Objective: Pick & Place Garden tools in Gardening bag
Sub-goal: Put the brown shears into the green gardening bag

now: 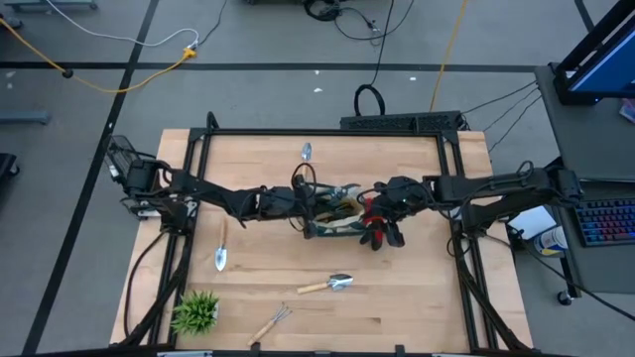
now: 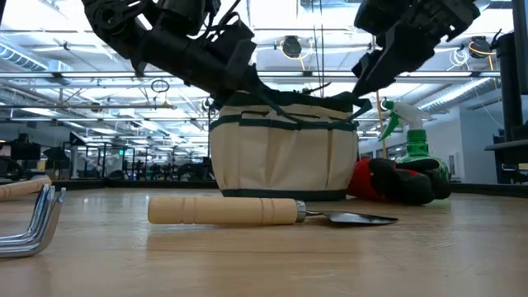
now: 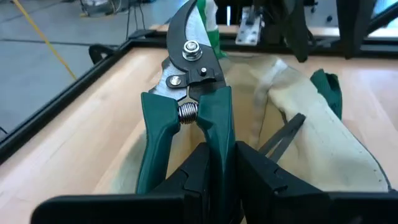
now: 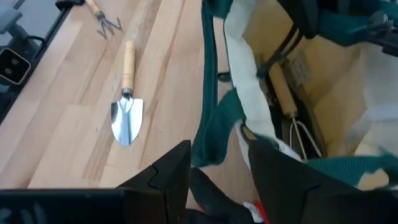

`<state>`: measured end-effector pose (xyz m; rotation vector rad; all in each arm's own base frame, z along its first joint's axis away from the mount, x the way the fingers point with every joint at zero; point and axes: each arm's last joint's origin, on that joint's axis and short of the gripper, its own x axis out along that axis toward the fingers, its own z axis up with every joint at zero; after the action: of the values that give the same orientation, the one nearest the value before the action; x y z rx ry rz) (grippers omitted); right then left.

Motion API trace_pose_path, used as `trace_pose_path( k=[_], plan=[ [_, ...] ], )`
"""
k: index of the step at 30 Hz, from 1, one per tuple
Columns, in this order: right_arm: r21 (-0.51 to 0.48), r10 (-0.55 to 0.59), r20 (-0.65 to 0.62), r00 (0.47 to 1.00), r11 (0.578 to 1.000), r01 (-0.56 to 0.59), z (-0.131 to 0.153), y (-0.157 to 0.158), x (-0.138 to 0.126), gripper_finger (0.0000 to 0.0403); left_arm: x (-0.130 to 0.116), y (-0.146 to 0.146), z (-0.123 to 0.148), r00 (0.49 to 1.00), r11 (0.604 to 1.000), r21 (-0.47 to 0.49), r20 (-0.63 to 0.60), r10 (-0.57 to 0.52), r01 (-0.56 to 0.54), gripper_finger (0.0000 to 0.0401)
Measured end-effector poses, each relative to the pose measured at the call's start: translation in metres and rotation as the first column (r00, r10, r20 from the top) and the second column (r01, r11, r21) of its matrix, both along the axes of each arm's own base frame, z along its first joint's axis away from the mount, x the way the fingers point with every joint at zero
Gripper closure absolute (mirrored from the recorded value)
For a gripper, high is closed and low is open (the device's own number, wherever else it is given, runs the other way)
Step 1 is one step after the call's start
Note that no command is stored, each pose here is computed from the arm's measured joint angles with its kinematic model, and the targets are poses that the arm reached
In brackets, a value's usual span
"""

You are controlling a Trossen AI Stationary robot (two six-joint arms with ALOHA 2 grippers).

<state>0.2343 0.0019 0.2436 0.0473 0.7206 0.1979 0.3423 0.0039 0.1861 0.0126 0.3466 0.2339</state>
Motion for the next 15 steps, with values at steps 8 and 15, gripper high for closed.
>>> trace_pose_path(
  k=[8, 15],
  plan=[
    [0.000, 0.000, -0.011, 1.000, 1.000, 0.000, -0.0045, 0.0000, -0.0013, 0.0245, -0.0024, -0.0025, -0.0072, 0.991, 0.995, 0.008, -0.089, -0.102, 0.103, 0.0343],
    [0.000, 0.000, -0.006, 1.000, 1.000, 0.000, -0.0041, 0.0000, -0.0010, 0.0245, -0.0033, -0.0043, -0.0096, 0.975, 0.981, 0.033, -0.127, -0.185, 0.190, 0.0343]
  ],
)
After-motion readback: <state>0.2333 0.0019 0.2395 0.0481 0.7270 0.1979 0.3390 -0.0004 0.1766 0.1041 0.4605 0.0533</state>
